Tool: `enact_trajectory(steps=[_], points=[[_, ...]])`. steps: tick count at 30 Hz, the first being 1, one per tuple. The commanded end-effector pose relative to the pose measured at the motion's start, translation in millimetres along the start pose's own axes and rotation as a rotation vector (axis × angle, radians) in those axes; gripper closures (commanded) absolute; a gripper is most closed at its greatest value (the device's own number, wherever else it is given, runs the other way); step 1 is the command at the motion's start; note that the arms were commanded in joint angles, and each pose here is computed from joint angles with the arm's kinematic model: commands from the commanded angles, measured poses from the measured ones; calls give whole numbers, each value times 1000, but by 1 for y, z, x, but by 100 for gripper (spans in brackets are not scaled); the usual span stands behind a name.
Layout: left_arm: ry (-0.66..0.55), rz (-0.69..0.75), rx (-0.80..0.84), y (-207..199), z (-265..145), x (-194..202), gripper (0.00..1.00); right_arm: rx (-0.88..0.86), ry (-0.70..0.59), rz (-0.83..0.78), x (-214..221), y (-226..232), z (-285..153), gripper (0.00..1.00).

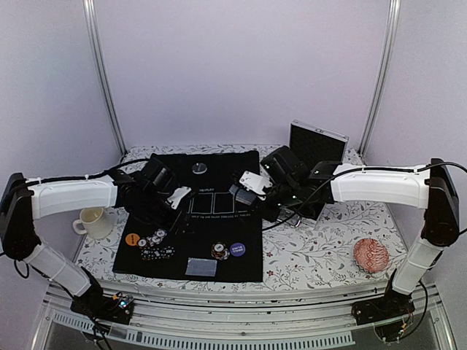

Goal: Distribute texas hold em gaming equipment
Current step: Pick up the poker card from the poker table mat.

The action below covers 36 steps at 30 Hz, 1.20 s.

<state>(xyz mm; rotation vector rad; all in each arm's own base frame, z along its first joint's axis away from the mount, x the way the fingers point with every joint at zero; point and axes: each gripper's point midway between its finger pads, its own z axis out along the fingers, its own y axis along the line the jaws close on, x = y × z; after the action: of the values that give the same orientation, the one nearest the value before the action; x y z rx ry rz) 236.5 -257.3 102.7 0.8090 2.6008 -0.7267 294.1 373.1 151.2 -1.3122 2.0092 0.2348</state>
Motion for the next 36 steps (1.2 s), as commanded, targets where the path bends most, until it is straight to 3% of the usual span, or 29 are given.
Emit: enact_trajectory(steps=[1, 4, 9, 36], points=[[113, -128, -24, 4, 16, 34, 42, 8, -50, 15, -6, -4, -16, 63], [107, -195, -20, 8, 25, 46, 42, 4, -53, 14, -4, -3, -15, 63], [37, -178, -52, 20, 38, 45, 46, -5, -57, 2, -2, -1, -16, 63], [108, -85, 49, 2, 54, 87, 56, -11, -27, 0, 5, 0, -13, 63]])
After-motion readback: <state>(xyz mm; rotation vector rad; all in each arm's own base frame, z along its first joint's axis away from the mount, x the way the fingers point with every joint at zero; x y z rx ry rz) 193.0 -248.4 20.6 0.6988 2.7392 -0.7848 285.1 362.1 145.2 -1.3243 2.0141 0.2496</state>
